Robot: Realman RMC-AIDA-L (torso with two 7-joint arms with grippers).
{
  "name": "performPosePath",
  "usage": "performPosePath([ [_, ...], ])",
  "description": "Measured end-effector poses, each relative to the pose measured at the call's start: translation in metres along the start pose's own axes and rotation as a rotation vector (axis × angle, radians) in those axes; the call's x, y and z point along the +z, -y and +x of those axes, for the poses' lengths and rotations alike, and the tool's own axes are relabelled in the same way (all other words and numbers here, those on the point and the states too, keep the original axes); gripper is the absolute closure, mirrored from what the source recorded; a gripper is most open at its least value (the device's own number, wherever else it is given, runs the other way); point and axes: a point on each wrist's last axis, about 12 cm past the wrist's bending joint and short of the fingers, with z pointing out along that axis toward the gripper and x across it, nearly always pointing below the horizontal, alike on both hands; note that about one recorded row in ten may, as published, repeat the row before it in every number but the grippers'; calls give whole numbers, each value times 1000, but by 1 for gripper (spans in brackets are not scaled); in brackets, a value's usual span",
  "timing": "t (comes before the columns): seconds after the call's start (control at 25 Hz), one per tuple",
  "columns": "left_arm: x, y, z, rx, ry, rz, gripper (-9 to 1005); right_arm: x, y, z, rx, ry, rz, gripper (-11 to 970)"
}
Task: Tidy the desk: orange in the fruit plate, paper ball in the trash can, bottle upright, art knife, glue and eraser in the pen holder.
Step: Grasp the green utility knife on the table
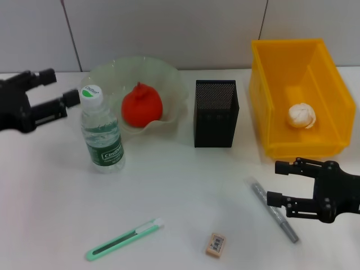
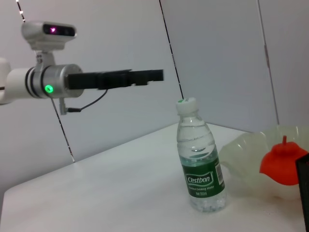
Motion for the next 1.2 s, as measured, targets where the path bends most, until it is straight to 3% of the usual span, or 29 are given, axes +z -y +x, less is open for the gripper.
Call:
performPosePath([
  [0.16, -13, 14, 11, 40, -13, 151, 228, -1, 1, -8, 0, -30, -18, 181],
  [0.32, -18, 19, 19, 44, -33, 202, 228, -4, -1, -12, -9, -95, -52, 181],
  [0.48, -20, 22, 27, 43, -67, 205, 229, -10, -7, -12, -23, -182, -97, 181],
  [0.76, -5, 29, 54, 12, -149, 197, 230, -25, -16, 11, -49, -163, -65, 181],
  [1.2, 4, 33, 61, -8, -208, 234, 233, -37, -18, 25, -43, -84, -12, 182],
])
